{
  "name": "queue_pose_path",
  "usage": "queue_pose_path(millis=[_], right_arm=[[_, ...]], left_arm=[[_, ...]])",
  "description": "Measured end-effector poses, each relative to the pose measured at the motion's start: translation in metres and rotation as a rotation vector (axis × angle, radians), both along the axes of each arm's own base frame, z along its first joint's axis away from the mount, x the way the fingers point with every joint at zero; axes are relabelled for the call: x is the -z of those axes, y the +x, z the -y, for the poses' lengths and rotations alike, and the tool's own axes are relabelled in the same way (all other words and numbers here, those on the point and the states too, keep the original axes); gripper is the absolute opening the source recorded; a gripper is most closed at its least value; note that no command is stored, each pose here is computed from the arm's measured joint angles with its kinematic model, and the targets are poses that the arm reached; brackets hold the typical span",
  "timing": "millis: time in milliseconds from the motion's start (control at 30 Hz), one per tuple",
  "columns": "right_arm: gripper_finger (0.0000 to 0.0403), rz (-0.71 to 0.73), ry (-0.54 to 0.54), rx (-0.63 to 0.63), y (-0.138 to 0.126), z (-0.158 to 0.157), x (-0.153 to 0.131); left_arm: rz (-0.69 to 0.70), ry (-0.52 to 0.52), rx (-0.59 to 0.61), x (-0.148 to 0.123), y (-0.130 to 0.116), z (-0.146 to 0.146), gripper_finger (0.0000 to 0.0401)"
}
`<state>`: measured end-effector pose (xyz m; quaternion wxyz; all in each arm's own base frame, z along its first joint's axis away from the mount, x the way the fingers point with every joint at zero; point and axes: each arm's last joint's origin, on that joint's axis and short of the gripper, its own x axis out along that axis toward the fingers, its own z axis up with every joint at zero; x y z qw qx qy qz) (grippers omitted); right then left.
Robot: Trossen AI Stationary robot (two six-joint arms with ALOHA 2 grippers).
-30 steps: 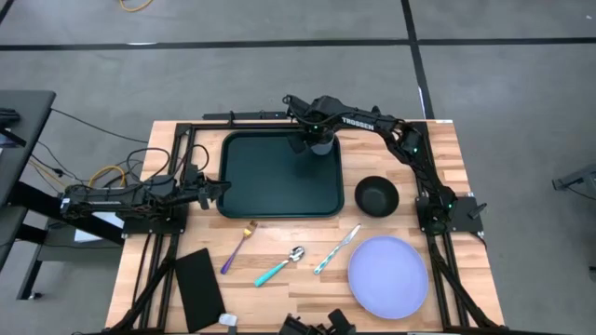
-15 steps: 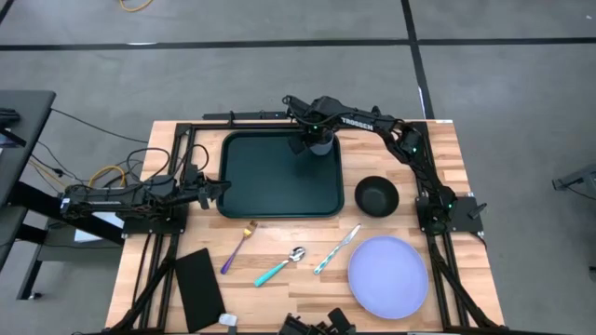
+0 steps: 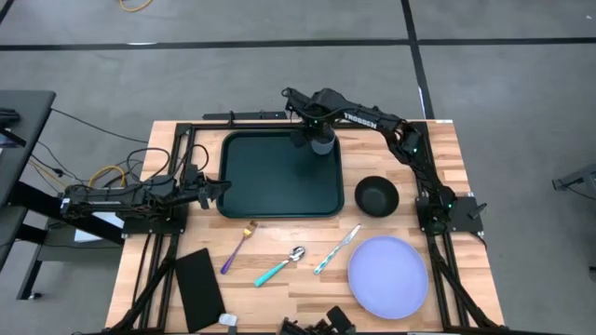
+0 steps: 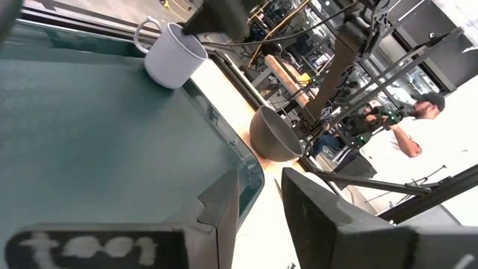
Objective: Set up tray
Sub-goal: Put the plate on the serving tray
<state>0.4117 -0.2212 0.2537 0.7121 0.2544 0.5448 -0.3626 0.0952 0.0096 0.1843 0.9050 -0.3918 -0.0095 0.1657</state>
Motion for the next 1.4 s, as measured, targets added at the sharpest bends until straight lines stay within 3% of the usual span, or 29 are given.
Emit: queue_pose_path(millis=[167,333,467,600,700,833,1067,1233,1400], right_arm=[[0.0103,0.085,-0.014,-0.051,0.001,-0.023,-0.040],[0.0103,0.191,-0.016,-0.201,-0.017,-0.092,-0.103],[0.0103,0.279,-0.024,-0.322,-0.034,-0.160,-0.140],[0.0103,0.363,-0.037,-0.250,-0.054,-0.216,-0.164],[0.0103,0.333,-0.052,-0.138,-0.066,-0.246,-0.160],[0.0103,0.147,-0.021,-0.056,-0.086,-0.281,-0.135],[0.0103,0.024,0.164,-0.011,-0.121,-0.339,-0.089],[0.0103,0.080,0.284,0.033,-0.160,-0.382,-0.072],[0.0103,0.145,0.401,-0.077,-0.203,-0.436,-0.062]], left_arm=[[0.000,0.000,0.000,0.000,0.000,0.000,0.0091],[-0.015,0.023,0.019,0.001,0.000,0.000,0.0091],[-0.053,0.109,0.165,0.002,0.001,0.004,0.0091],[-0.112,0.105,0.316,0.005,0.007,0.008,0.0091],[-0.176,0.070,0.355,-0.001,0.015,0.009,0.0091],[-0.267,0.116,0.363,-0.019,0.034,0.009,0.0091],[-0.402,0.160,0.300,-0.048,0.075,0.005,0.0091],[-0.458,0.141,0.299,-0.054,0.101,0.004,0.0091],[-0.509,0.110,0.331,-0.051,0.115,0.004,0.0091]])
